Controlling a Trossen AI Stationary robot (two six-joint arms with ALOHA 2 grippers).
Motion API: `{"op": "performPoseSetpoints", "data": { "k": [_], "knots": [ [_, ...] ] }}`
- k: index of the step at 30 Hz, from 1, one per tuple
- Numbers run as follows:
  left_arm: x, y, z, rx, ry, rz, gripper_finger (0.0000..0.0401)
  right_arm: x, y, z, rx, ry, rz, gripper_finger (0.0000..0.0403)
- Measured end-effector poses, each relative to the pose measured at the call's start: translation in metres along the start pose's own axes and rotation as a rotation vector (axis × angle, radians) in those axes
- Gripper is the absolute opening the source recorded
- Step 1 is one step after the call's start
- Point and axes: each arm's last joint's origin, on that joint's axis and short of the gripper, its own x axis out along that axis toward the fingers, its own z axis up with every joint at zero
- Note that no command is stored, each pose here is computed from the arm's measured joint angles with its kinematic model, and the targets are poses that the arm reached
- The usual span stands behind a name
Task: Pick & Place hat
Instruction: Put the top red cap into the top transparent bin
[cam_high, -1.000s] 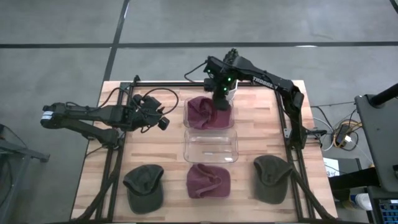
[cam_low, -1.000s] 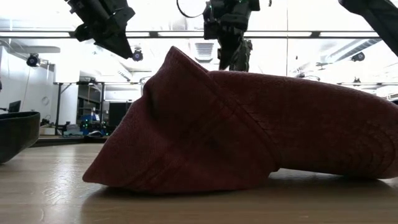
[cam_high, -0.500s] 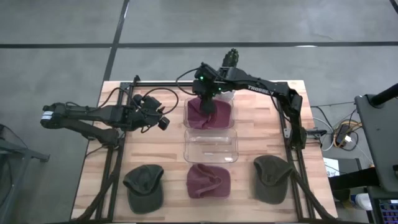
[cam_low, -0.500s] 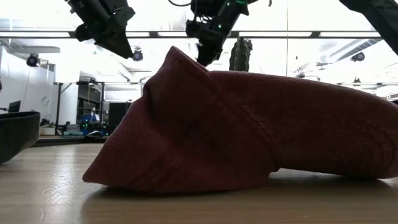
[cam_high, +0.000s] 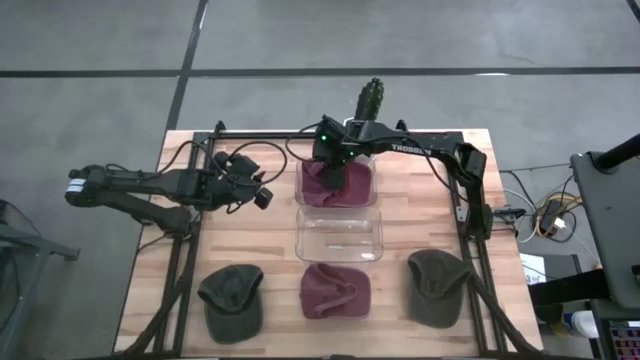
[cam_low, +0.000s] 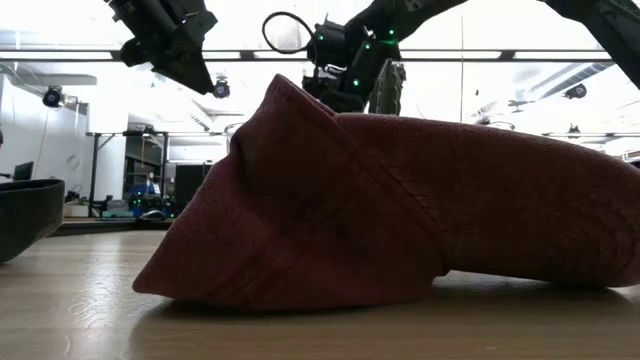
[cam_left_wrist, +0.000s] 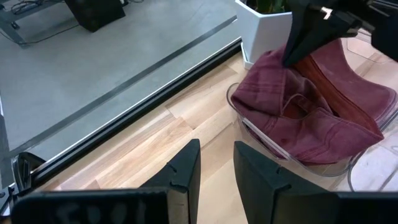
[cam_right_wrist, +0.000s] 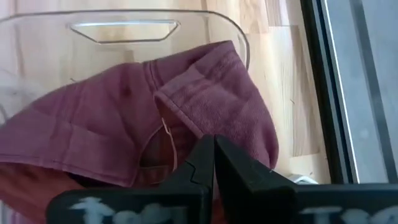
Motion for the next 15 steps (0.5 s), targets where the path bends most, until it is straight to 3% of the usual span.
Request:
{"op": "performPoseSetpoints", "data": {
  "k": [15],
  "knots": [
    [0.0, 0.0, 0.0, -0.008, 0.0, 0.0, 0.009, 0.02, -0.003, -0.019, 0.035, 0.045, 0.004, 0.0008]
  ]
}}
